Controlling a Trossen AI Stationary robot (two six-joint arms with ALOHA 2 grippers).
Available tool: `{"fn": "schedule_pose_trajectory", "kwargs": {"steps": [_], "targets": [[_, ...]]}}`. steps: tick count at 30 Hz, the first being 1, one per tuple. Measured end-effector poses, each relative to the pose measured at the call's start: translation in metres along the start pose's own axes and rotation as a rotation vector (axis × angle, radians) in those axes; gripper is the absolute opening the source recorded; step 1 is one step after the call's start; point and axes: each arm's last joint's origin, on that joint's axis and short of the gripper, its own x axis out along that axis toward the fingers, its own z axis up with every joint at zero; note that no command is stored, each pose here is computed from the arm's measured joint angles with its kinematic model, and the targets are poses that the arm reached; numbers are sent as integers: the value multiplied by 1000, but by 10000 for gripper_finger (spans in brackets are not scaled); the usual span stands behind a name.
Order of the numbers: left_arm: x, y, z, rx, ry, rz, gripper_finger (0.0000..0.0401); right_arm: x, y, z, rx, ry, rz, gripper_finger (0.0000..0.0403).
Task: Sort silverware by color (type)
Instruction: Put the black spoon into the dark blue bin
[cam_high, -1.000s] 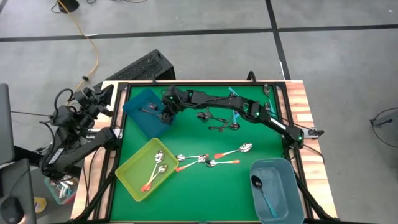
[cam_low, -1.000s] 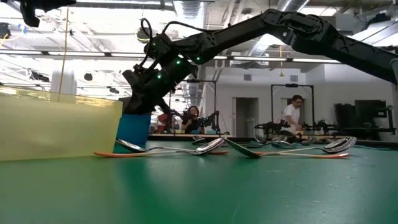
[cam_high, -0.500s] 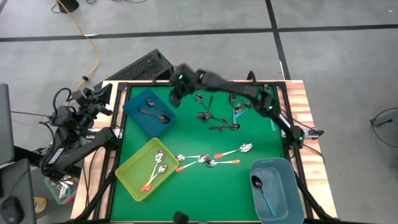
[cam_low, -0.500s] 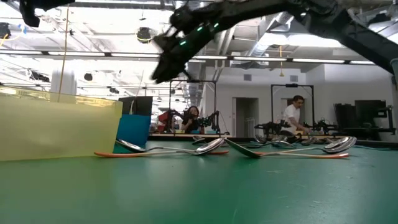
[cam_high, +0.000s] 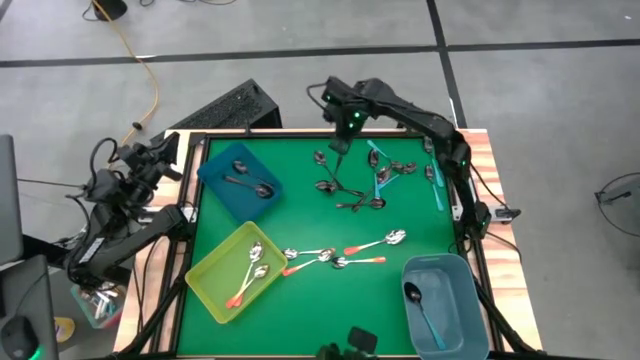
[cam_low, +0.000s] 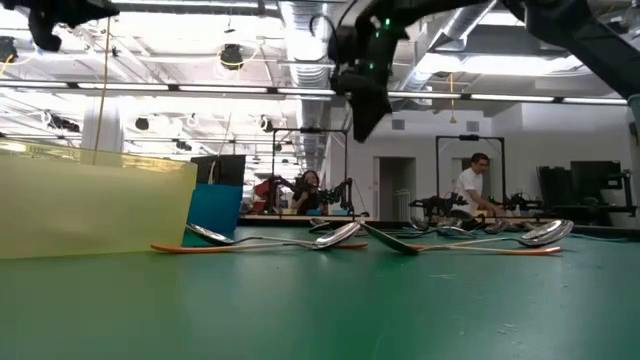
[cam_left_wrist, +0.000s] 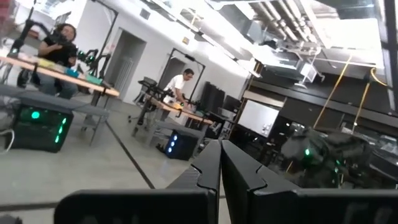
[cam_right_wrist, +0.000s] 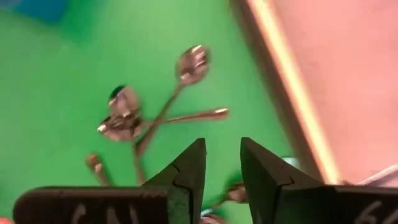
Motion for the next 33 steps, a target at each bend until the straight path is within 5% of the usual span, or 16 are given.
{"fn": "schedule_pose_trajectory", "kwargs": {"steps": [8, 14, 20, 33], "targets": [[9, 5, -21, -78, 23, 12, 0, 73, 47, -32, -109, 170, 92, 113], [11, 4, -21, -83, -11, -3, 0, 85, 78, -77, -124, -19, 121, 113], [13, 6, -28, -90, 9, 2, 0, 97, 75, -111, -79, -298, 91, 113], [14, 7, -30, -117, -6, 35, 0, 136, 74, -117, -175, -360, 74, 113]]}}
